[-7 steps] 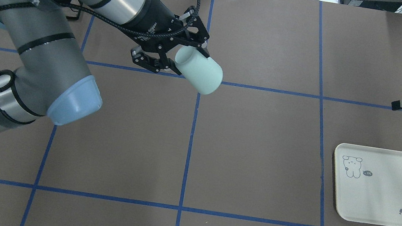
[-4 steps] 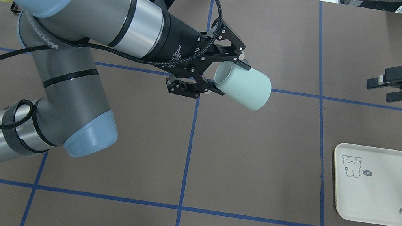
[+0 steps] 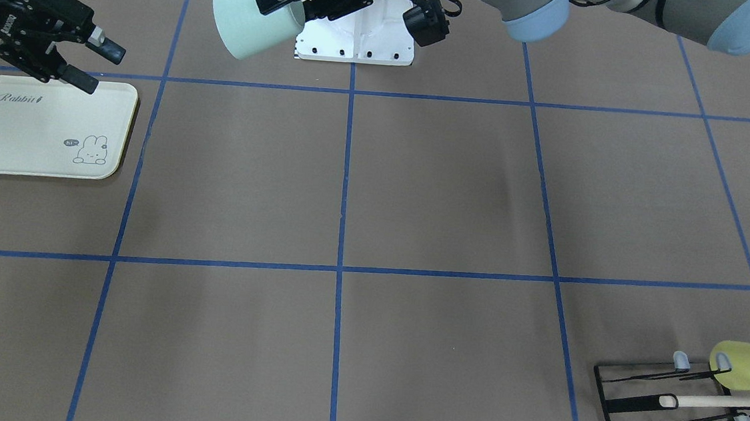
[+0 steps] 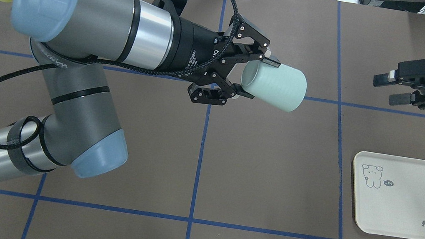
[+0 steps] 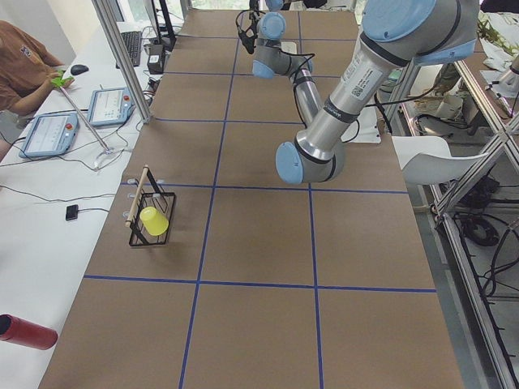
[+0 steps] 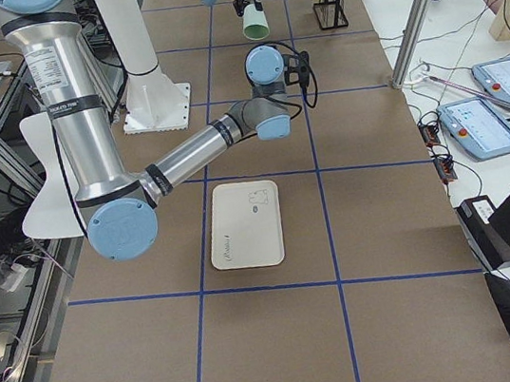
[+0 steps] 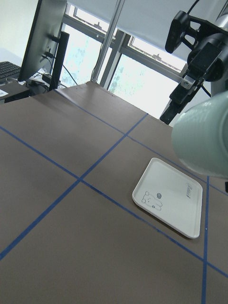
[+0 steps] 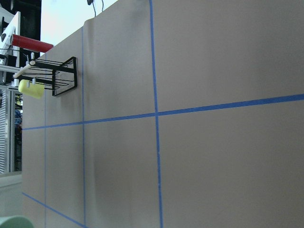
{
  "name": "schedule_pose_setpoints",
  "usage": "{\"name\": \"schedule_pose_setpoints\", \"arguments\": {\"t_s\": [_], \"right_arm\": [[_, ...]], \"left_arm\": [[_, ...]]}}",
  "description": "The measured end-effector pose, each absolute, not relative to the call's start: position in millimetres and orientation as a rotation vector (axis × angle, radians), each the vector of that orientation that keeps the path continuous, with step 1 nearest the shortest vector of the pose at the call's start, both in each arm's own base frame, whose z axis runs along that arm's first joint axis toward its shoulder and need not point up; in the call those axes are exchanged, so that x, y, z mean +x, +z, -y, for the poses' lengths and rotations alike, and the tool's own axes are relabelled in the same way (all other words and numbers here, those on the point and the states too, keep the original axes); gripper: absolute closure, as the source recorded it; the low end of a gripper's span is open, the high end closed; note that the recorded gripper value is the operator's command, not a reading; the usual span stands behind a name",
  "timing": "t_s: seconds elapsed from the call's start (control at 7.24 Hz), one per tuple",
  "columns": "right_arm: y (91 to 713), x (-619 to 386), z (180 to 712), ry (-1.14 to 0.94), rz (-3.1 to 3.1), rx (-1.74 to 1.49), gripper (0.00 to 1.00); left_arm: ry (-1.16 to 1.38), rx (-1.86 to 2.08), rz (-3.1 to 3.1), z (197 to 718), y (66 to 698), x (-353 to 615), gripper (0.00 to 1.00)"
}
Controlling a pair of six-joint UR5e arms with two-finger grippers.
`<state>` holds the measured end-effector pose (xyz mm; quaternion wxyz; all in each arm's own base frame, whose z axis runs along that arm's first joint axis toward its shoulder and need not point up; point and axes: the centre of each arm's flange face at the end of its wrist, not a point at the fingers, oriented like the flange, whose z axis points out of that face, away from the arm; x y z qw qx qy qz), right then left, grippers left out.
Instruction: Left arm grabs green cup and hands to right arm on tray
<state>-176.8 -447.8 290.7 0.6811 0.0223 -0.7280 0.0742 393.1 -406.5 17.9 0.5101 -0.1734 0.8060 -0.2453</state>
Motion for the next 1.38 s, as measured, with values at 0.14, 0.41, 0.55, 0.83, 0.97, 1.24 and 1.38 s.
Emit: {"name": "schedule_pose_setpoints", "arguments": {"t_s": [0.14,0.41,0.55,0.83,0.97,1.24,1.38], "right_arm": [[278,-193,439,0.199,1.712,0.039,0.02],[261,-226,420,0.264,1.887,-0.012,0.02],[262,-239,412,0.286,1.966,-0.044,0.02],[264,-266,396,0.322,2.111,-0.104,0.02],[263,-280,389,0.319,2.167,-0.125,0.03],[256,-298,386,0.303,2.226,-0.140,0.04],[253,-301,386,0.300,2.237,-0.140,0.05]], "left_arm": [[-0.608,-0.463,-2.001,406,33,388,1.00],[-0.633,-0.540,-2.087,403,65,377,1.00],[-0.656,-0.573,-2.116,403,73,374,1.00],[-0.675,-0.600,-2.140,404,78,374,1.00],[-0.677,-0.606,-2.143,403,78,375,1.00],[-0.678,-0.631,-2.143,401,78,376,1.00],[-0.677,-0.651,-2.144,398,78,377,1.00]]}}
